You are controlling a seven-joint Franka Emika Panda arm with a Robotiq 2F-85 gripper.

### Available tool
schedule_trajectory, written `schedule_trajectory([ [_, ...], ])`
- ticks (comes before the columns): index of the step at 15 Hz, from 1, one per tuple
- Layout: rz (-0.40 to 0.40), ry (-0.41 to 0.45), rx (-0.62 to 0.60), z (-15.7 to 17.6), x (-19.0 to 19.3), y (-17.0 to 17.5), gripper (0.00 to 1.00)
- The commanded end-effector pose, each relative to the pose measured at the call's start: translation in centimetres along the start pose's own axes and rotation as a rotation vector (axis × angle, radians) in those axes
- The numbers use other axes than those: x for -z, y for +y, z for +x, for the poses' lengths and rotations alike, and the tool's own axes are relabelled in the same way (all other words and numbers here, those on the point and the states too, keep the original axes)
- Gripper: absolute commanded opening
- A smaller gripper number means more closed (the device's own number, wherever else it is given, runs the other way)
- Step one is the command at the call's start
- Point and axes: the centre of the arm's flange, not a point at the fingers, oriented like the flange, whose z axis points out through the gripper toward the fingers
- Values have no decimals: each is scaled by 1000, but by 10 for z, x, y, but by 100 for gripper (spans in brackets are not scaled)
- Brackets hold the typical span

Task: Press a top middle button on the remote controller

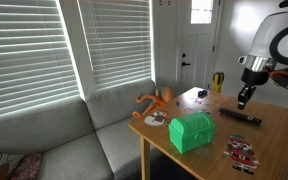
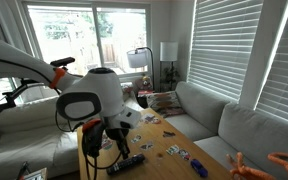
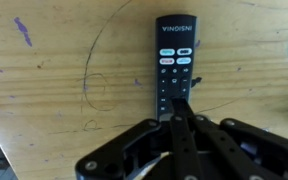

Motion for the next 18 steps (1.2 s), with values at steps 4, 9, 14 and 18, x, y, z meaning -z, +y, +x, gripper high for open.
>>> schedule_trajectory([
  [4,-7,21,15,8,-15,5,0],
  [9,-8,38,15,11,-20,6,0],
  [14,-4,57,12,15,-24,4,0],
  [18,1,64,13,16,-27,2,0],
])
